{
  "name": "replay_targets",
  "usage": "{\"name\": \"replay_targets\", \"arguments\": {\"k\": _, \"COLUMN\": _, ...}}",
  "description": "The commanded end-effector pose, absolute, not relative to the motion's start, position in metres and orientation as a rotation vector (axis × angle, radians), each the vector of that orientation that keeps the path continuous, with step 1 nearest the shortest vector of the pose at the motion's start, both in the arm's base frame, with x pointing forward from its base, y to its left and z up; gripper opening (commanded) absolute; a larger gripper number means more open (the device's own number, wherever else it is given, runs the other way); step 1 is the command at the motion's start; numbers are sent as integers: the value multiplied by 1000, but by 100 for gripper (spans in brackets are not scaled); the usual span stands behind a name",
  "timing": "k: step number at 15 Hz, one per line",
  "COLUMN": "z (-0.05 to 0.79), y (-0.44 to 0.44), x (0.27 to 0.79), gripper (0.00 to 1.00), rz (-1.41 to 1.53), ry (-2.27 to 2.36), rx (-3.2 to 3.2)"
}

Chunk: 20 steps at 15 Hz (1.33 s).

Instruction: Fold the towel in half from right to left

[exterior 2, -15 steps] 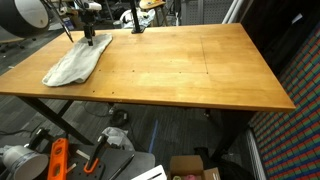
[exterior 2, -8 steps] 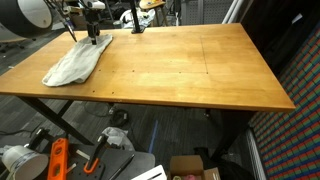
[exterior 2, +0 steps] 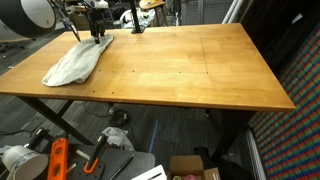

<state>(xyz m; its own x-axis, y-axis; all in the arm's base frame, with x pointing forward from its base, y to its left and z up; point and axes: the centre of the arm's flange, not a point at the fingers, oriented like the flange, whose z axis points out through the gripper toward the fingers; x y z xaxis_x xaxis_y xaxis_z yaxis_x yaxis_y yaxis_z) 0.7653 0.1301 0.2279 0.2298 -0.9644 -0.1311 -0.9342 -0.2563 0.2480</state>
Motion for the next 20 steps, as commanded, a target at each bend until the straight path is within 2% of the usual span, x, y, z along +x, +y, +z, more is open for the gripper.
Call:
{"name": "replay_targets", "arguments": {"k": 1, "z": 230, "y": 136, "x": 840, "gripper": 100, "rz": -389, "ry": -1920, "rx": 2321}}
{"name": "replay_targets", "arguments": {"k": 20, "z": 241, "y": 128, "x": 849, "gripper": 100, "rz": -364, "ry": -2163, "rx": 2203}}
